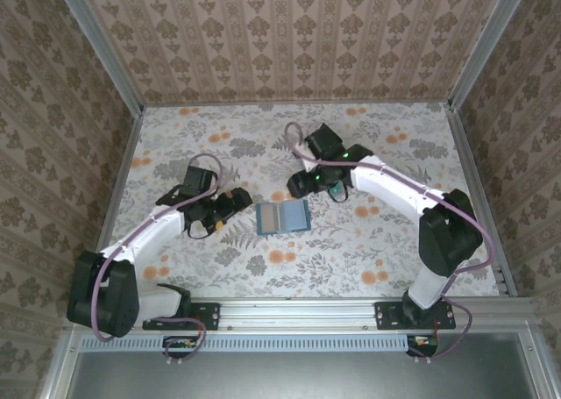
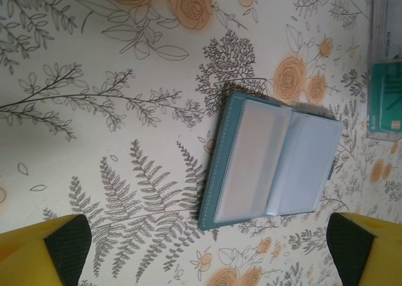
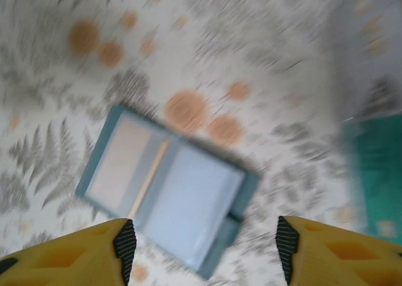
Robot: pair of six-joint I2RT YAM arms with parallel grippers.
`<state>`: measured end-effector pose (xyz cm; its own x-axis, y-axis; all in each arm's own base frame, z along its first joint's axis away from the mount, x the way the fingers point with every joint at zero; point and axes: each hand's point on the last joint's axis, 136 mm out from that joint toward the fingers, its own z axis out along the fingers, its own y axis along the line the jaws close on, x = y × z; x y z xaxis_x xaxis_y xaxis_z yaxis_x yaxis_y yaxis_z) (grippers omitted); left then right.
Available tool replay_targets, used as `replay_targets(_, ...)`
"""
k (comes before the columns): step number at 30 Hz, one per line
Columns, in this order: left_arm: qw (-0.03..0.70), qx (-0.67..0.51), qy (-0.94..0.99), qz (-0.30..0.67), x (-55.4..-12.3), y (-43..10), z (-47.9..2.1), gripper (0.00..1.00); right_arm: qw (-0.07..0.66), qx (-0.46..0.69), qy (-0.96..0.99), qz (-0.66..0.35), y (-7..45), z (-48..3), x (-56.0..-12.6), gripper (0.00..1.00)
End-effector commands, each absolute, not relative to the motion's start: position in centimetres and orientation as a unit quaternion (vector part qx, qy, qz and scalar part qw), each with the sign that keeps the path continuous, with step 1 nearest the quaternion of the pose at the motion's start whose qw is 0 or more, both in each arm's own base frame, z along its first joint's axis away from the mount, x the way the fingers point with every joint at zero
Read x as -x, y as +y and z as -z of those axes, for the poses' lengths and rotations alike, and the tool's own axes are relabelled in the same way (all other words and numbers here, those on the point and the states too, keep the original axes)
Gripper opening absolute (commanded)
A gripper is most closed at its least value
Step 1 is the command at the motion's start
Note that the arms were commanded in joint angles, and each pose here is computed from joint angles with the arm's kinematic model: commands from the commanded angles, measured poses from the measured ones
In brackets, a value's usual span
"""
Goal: Take the credit cards out of the card holder
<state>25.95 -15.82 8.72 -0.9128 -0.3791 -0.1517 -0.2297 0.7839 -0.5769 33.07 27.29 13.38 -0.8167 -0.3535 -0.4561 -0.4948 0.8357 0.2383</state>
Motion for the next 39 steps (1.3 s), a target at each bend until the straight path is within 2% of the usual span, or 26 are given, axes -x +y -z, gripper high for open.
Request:
replay_targets(1, 0.135, 0.172, 0.938, 0.27, -25.3, -14.8, -8.2, 1.0, 0.161, 0.209, 0.952, -0.159, 28.6, -11.5, -30.5, 0.76)
replay_targets(5, 0.133, 0.178, 0.938, 0.265, -24.8, -14.3, -8.0, 1.0, 0.142, 0.234, 0.955, -0.117, 30.3, -9.1, -29.7, 0.8)
replay_targets(9, 0.135, 0.182, 0.94, 0.257, -24.2, -13.7, -7.9, 1.0, 0.136, 0.236, 0.959, -0.076, 30.7, -7.5, -30.9, 0.86)
replay_targets(21, 0.133, 0.171, 0.937, 0.274, -23.4, -14.0, -8.2, 0.99, 0.081, 0.243, 0.967, 0.001, 30.4, -3.0, -32.7, 0.85)
replay_targets(25, 0.127, 0.163, 0.935, 0.289, -23.6, -14.6, -8.3, 0.93, 0.061, 0.24, 0.969, 0.012, 29.8, -1.9, -32.7, 0.8)
replay_targets(28, 0.123, 0.158, 0.93, 0.307, -24.0, -15.5, -8.3, 0.84, 0.053, 0.236, 0.97, 0.016, 29.3, -1.4, -32.8, 0.76)
replay_targets(32, 0.115, 0.14, 0.924, 0.336, -24.4, -17.2, -8.4, 0.7, 0.038, 0.24, 0.97, 0.022, 28.8, -0.7, -32.7, 0.67)
replay_targets(39, 0.09, 0.102, 0.929, 0.344, -24.7, -20.4, -7.5, 0.46, 0.029, 0.242, 0.969, 0.033, 27.9, 0.1, -32.7, 0.64)
